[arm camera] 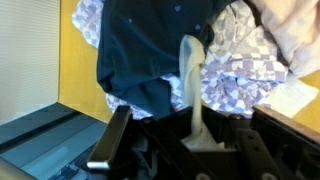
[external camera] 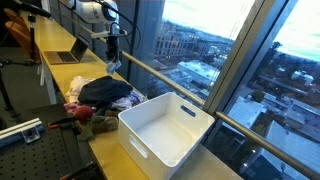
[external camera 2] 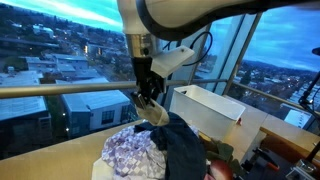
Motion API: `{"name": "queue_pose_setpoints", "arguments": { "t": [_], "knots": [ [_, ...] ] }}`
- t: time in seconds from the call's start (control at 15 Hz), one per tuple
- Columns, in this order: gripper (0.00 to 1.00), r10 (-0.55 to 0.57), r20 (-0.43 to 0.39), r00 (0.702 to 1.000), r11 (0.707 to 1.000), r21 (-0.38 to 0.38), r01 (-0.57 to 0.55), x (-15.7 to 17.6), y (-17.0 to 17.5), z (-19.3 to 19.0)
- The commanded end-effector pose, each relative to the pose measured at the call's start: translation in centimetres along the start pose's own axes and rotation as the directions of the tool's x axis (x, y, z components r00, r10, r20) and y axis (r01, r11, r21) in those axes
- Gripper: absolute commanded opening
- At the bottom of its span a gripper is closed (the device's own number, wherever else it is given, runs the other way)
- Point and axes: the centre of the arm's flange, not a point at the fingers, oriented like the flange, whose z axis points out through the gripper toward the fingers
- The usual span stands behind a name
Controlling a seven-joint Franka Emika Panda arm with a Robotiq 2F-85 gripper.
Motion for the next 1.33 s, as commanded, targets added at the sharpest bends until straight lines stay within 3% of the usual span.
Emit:
{"name": "queue_pose_setpoints", "arguments": {
  "t": [0.0, 0.33, 0.4, 0.47, 0.73, 1.13, 1.27],
  "knots": [
    [0.00, 0.037, 0.038, 0.999, 0.999, 0.013, -0.037, -6.9, 3.8, 2.8],
    [0.00, 0.007, 0.010, 1.000, 0.996, 0.083, -0.008, -9.1, 5.6, 7.3],
    [0.25, 0.005, 0.010, 1.000, 0.995, 0.103, -0.006, -9.7, 5.9, 8.2],
    [0.26, 0.001, 0.010, 1.000, 0.993, 0.120, -0.002, -10.3, 6.2, 9.1],
    [0.54, 0.015, 0.002, 1.000, 0.985, 0.174, -0.015, -13.6, 8.0, 11.2],
    [0.97, 0.062, -0.032, 0.998, 0.980, 0.190, -0.054, -18.6, 11.7, 9.9],
    [1.00, 0.068, -0.056, 0.996, 0.980, 0.191, -0.056, -19.9, 12.5, 9.0]
  ]
}}
